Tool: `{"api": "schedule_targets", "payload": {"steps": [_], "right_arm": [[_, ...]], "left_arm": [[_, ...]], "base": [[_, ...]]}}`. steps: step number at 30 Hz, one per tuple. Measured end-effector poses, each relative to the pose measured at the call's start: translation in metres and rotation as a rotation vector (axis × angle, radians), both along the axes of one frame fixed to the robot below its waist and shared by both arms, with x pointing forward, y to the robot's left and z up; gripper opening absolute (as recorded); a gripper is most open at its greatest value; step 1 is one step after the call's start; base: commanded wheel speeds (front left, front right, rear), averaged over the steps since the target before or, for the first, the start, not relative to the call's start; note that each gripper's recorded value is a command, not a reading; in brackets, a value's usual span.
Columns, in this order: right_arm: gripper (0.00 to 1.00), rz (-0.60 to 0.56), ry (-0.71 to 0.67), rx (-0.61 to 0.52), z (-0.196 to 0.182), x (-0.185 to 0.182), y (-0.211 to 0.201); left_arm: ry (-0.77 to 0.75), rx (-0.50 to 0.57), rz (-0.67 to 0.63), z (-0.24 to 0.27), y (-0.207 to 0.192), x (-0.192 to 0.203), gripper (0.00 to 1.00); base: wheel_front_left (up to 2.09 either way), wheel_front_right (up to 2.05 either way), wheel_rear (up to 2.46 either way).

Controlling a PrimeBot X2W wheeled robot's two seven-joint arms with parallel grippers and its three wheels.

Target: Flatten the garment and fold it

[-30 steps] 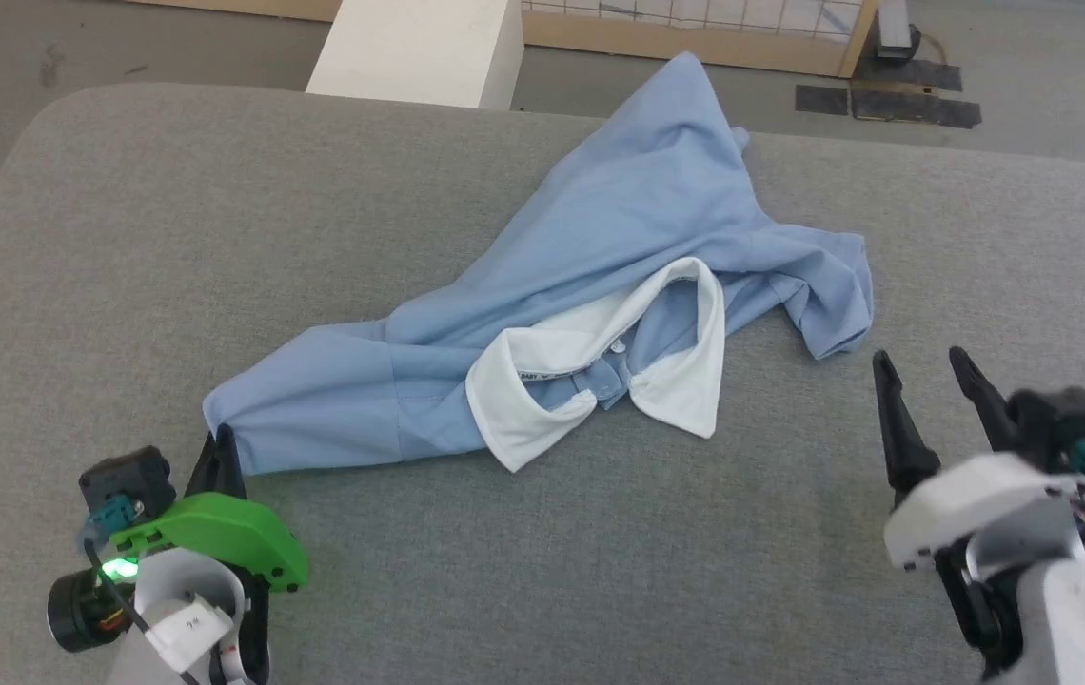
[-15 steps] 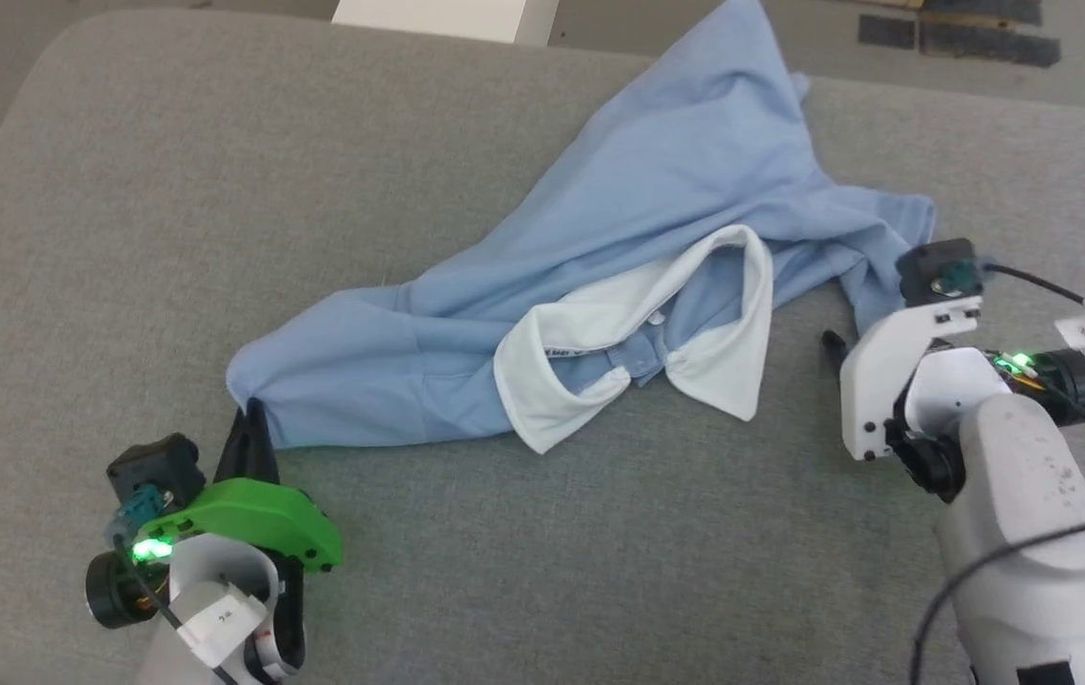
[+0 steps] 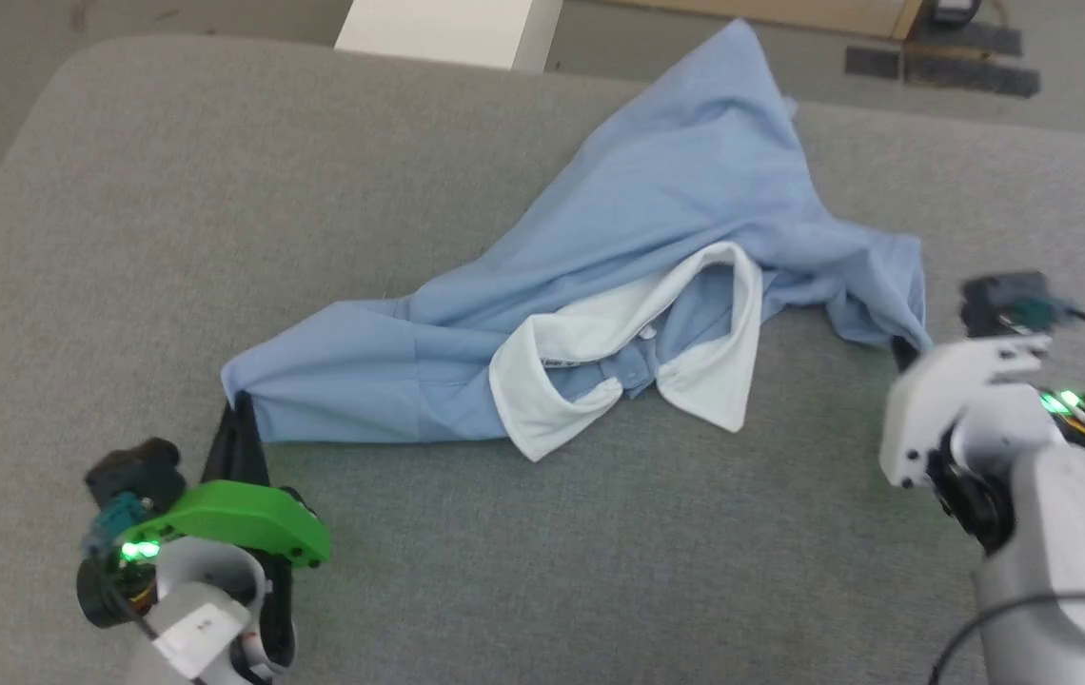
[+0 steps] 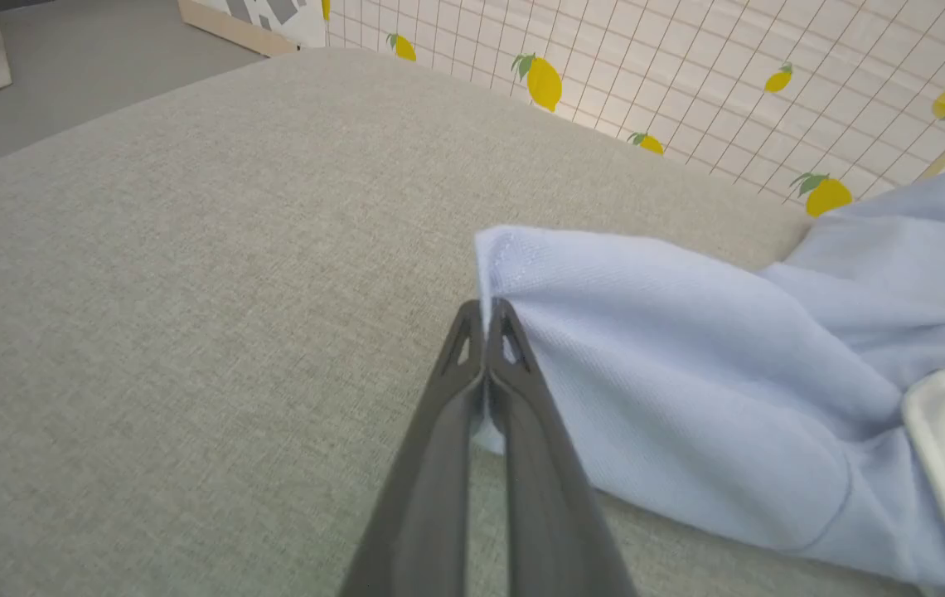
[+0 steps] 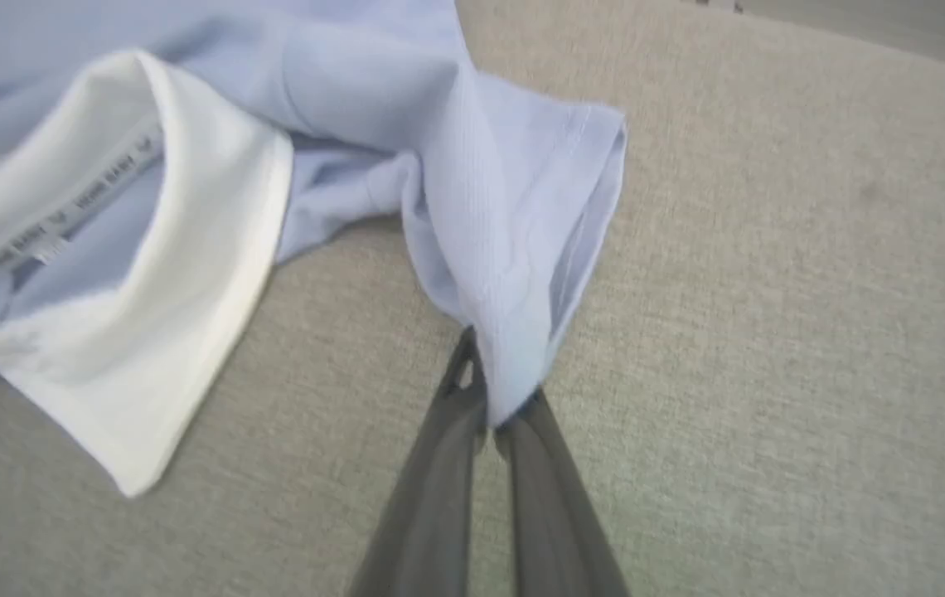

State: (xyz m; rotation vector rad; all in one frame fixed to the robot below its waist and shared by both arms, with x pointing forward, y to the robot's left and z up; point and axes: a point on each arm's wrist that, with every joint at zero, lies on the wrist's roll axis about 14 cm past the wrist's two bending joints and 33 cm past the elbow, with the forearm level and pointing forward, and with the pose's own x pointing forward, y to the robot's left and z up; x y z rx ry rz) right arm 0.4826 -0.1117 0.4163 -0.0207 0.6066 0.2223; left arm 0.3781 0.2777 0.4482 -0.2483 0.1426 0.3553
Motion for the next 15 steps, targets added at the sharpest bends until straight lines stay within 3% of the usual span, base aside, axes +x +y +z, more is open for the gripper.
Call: {"api": "schedule_targets", "payload": {"steps": [6,15], "right_arm": [[0.0,-0.084,-0.208,0.029,0.056,-0.025,-0.035],[0.0,-0.203,-0.391,-0.075,0.142,-0.05,-0.111]], "left_arm": [[-0.148,-0.025,-0.042,0.047,0.003,0.007,0.0],[-0.317,-0.13,-0.252,0.133,-0.025,0.04,0.0]], "base": [[0.0,0.0,0.0],[0.0,0.0,0.0]]}}
